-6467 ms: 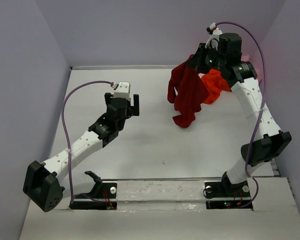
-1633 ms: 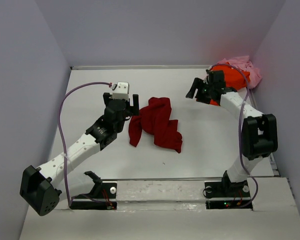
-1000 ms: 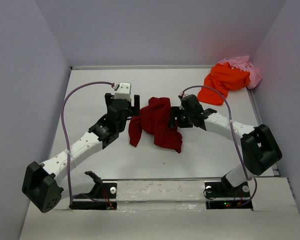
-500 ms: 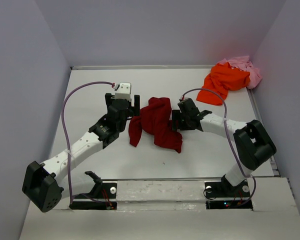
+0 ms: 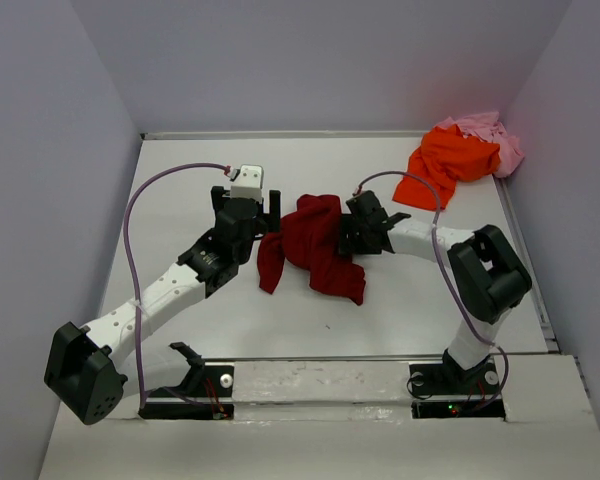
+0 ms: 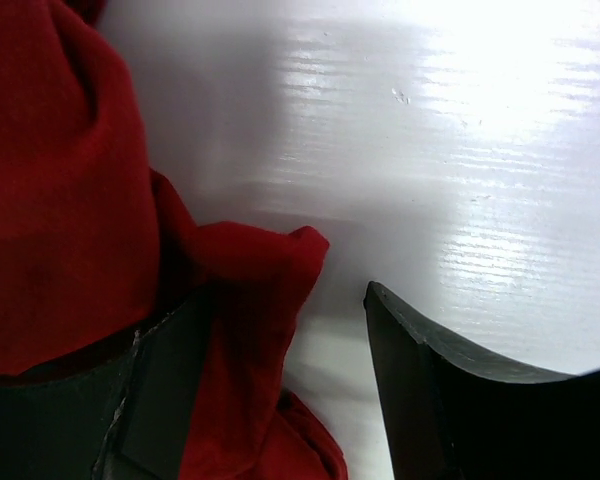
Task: Fold and stack the t-shirts
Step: Flatten out the tshirt
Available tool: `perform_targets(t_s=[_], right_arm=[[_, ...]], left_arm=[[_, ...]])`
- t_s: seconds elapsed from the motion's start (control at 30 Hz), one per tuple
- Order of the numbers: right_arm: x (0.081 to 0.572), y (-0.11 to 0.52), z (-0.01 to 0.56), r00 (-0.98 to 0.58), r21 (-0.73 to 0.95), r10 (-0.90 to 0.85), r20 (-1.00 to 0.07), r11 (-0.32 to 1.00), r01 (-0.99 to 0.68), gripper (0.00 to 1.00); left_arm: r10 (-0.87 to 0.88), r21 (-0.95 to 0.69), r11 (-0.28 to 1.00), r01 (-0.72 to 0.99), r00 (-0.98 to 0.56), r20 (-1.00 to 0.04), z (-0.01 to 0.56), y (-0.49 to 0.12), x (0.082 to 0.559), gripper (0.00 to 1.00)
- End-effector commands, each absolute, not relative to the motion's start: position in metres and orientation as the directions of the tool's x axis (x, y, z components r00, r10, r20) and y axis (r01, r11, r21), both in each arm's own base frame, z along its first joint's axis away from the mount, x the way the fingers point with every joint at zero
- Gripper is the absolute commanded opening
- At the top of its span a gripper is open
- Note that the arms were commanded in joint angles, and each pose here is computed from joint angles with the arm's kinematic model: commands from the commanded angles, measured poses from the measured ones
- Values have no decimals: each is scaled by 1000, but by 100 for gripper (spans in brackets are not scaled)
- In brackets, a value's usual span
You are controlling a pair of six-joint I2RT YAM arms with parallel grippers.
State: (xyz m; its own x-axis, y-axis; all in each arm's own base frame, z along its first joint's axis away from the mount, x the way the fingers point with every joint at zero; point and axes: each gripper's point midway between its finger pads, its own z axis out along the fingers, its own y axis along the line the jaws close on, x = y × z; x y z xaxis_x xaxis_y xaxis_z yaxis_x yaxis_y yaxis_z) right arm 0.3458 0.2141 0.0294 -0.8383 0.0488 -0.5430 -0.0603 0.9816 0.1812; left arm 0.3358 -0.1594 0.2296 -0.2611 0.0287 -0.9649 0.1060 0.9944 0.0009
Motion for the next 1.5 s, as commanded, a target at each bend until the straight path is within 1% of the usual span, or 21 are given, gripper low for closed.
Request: perform_targets(t_s=[0.0, 0.13, 0.23, 0.27, 0.3, 0.33, 0.37, 0.4, 0.47, 0.57, 0.7, 0.9, 1.0, 1.07, 1.1, 1.27, 1.43, 1.47], right_arm=[[368, 232, 45, -803, 236, 80, -591, 969, -77, 68], [372, 233, 44, -803, 229, 72, -592, 970, -82, 61], [374, 234, 42, -803, 225, 69, -592, 971, -83, 51], [375, 234, 41, -802, 223, 69, -593, 971, -81, 45], [375, 234, 38, -804, 219, 68, -591, 973, -79, 32], [375, 233, 33, -808, 213, 65, -586, 974, -76, 24], [374, 233, 28, -813, 209, 63, -579, 975, -73, 18], [374, 233, 26, -816, 207, 61, -574, 976, -72, 8], [370, 235, 20, -823, 198, 49, -567, 977, -78, 0], [370, 232, 25, -820, 186, 39, -572, 979, -84, 0], [370, 232, 53, -787, 177, 22, -617, 978, -111, 0], [384, 230, 134, -693, 175, 25, -721, 973, -147, 0], [393, 233, 192, -618, 195, 47, -785, 965, -174, 0], [393, 232, 221, -585, 205, 60, -809, 961, -185, 0], [398, 235, 245, -551, 219, 76, -831, 955, -198, 0], [399, 239, 301, -483, 238, 95, -871, 940, -243, 0], [396, 246, 344, -433, 255, 102, -895, 915, -311, 0], [393, 249, 361, -416, 264, 109, -903, 904, -337, 0]], left_arm=[[-4, -29, 993, 116, -205, -979, 249, -163, 337, 99], [-3, -27, 993, 116, -204, -979, 249, -163, 337, 99], [-3, -28, 993, 118, -205, -979, 249, -163, 337, 99], [-3, -28, 993, 118, -205, -979, 249, -163, 337, 99], [-2, -27, 993, 119, -206, -979, 249, -164, 337, 99], [-2, -27, 993, 118, -206, -979, 249, -164, 338, 99], [-1, -26, 993, 118, -205, -979, 249, -164, 338, 99], [2, -23, 993, 118, -207, -978, 248, -163, 337, 99], [0, -25, 993, 118, -204, -979, 249, -163, 337, 99], [0, -24, 993, 117, -202, -979, 251, -163, 337, 99], [3, -23, 992, 122, -208, -978, 248, -165, 338, 99], [1, -24, 993, 119, -208, -978, 248, -165, 339, 99], [-2, -27, 992, 120, -206, -978, 248, -165, 338, 99], [1, -25, 992, 122, -210, -978, 247, -165, 338, 99], [-3, -29, 992, 121, -209, -978, 248, -165, 338, 99], [-6, -33, 992, 124, -208, -978, 249, -166, 338, 99], [-12, -40, 991, 127, -209, -978, 248, -167, 338, 99], [-13, -40, 991, 127, -210, -978, 247, -167, 338, 99]])
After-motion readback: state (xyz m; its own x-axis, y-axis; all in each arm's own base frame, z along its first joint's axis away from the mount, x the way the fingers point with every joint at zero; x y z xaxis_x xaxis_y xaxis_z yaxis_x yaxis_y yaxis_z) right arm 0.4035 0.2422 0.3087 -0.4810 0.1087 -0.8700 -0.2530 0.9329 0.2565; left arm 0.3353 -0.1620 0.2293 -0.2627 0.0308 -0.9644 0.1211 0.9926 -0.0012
